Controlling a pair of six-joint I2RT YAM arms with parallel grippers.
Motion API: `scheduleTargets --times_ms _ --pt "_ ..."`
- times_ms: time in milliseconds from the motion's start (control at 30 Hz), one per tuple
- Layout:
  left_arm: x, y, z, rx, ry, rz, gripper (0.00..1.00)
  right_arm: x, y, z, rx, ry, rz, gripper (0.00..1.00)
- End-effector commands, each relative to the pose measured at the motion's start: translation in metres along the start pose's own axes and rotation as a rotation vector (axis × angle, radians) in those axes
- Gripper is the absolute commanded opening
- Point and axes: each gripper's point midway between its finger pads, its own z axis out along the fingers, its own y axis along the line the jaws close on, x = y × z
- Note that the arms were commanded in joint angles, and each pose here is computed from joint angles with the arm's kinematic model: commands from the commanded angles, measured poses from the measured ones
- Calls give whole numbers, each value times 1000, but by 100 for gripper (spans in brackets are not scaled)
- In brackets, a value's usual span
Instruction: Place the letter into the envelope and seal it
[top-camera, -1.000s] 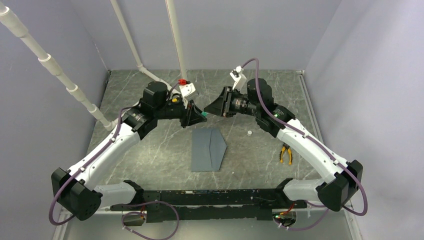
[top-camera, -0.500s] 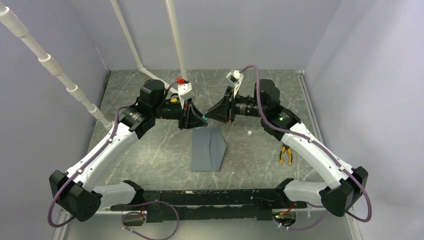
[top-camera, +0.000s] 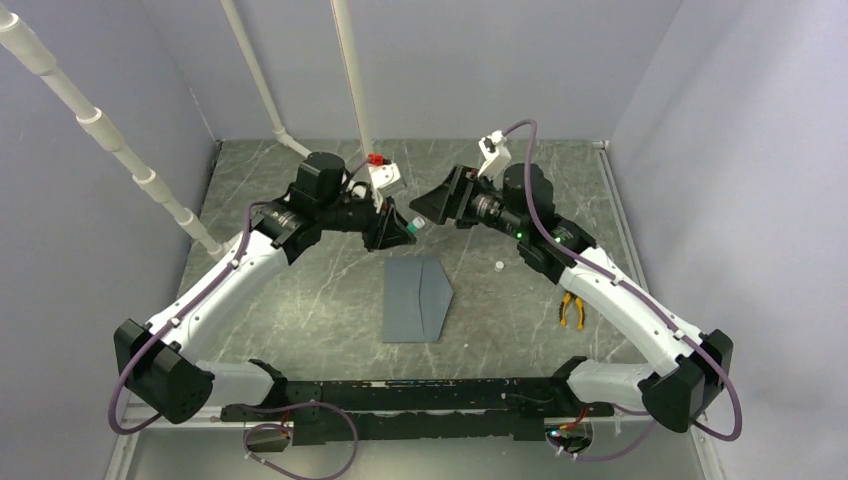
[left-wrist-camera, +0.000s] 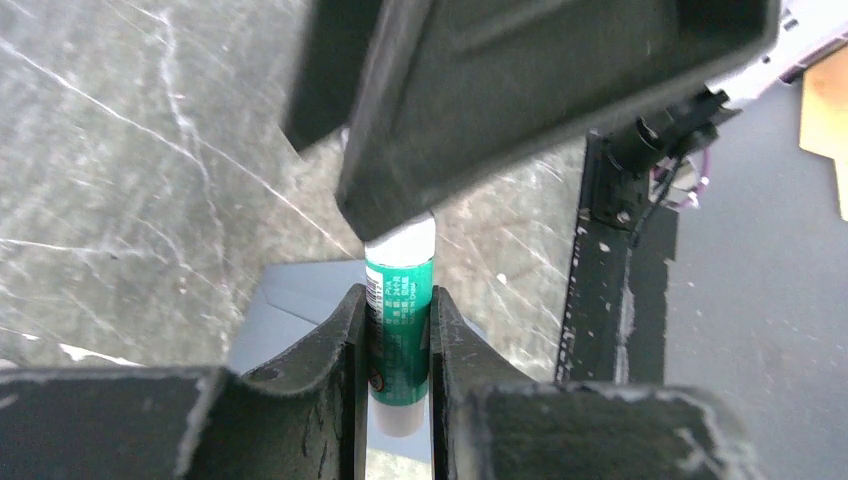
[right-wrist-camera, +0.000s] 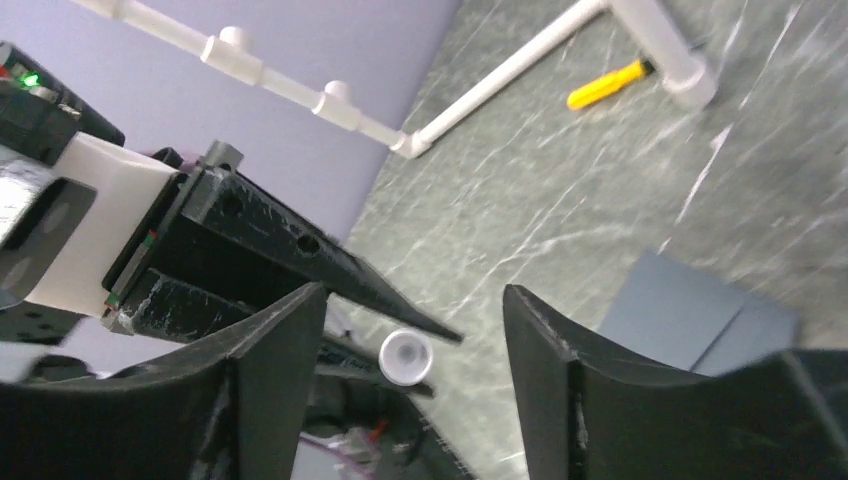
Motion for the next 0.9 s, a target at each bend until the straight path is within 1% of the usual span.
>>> scheduleTargets --times_ms 0,67,133,233,333,433,500,567,633,733,833,867 --pt "-4 -31 -7 124 2 -12 2 -27 39 -27 -224 -27 -309 73" --pt "-7 -48 -9 221 0 -48 2 -5 28 -39 -290 76 -414 73" --pt "-6 -69 -13 348 9 -91 3 11 20 -52 -353 120 -485 73" --pt "-6 -84 -19 449 24 -135 2 35 30 -76 -526 148 -601 74" --pt "-5 -92 -22 501 35 -148 2 50 48 -99 -687 156 -670 78" --pt "-3 -99 -23 532 39 -143 2 52 55 -102 -714 158 -708 81" --pt "0 -100 -22 534 47 -143 2 49 53 -97 -676 166 -694 81" --pt "2 -99 -18 522 55 -144 3 49 53 -92 -671 189 -681 79" --pt "3 -99 -17 521 63 -137 2 52 54 -88 -679 215 -673 75" --pt "5 -99 -16 514 70 -127 2 59 54 -81 -664 236 -709 66" --pt "6 -98 -14 505 70 -117 2 64 59 -80 -686 253 -717 47" --pt "6 -98 -14 503 70 -116 2 65 61 -79 -690 260 -715 43"
